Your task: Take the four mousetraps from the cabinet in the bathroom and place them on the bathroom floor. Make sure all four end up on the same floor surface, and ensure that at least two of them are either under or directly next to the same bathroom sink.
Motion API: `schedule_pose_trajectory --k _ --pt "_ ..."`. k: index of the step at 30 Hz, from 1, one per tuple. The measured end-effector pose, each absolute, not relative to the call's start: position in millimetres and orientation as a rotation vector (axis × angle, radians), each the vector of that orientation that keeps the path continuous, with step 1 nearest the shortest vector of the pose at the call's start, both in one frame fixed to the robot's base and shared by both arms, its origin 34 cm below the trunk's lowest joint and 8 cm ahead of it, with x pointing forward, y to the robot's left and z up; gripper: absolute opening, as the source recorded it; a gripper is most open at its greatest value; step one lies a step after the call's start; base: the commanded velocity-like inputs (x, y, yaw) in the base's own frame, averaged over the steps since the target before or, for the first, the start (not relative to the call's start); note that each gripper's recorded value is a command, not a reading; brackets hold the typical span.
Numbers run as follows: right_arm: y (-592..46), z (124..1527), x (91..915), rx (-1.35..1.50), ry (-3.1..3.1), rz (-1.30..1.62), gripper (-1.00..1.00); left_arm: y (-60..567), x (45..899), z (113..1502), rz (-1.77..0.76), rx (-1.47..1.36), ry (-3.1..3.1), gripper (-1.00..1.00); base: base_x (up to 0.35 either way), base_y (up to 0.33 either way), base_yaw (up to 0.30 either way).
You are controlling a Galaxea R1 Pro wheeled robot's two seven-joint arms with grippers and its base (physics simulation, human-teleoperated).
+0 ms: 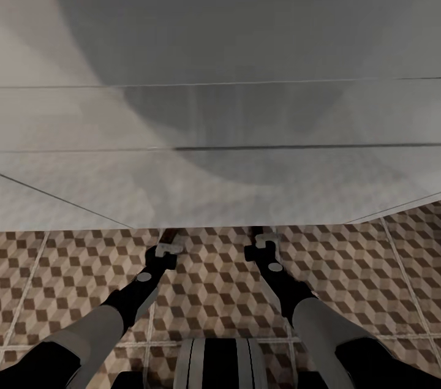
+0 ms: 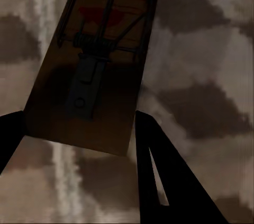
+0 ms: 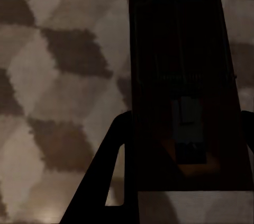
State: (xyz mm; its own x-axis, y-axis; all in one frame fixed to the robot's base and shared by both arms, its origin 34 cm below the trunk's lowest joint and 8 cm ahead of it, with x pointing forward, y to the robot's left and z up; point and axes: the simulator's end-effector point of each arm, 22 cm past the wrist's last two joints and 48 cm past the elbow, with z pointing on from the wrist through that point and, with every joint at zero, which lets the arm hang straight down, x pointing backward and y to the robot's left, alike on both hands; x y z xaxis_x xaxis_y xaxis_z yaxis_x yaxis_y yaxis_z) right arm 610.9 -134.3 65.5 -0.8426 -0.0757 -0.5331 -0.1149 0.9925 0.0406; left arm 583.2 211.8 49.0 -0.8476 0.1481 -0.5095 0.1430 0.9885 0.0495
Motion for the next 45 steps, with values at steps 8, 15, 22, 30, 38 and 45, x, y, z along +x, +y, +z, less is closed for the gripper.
schedule_pose_trajectory --k 8,15,22,30,38,45 --pt "-114.3 69.9 612.5 -0.2 2.558 0.117 -1.0 221.0 569.6 43.6 0.031 0.2 2.599 -1.0 0.0 0.0 0.0" --pt "-114.5 67.7 608.3 -0.211 2.565 0.116 -1.0 221.2 569.4 43.7 0.031 0.199 2.597 -1.0 0.0 0.0 0.0" --pt "-114.5 67.3 607.6 -0.212 2.566 0.116 -1.0 216.3 573.5 45.9 0.022 0.199 2.586 -1.0 0.0 0.0 0.0" --pt "-114.5 67.5 607.6 -0.212 2.566 0.116 -1.0 219.7 573.9 46.2 0.054 0.196 2.587 -1.0 0.048 0.0 0.0" --pt "-114.5 67.3 607.5 -0.213 2.566 0.116 -1.0 223.8 575.9 47.1 0.076 0.19 2.582 -1.0 0.063 0.0 0.0" --pt "-114.5 67.3 607.5 -0.212 2.566 0.116 -1.0 223.8 576.3 47.3 0.076 0.189 2.581 -1.0 0.004 0.0 0.0"
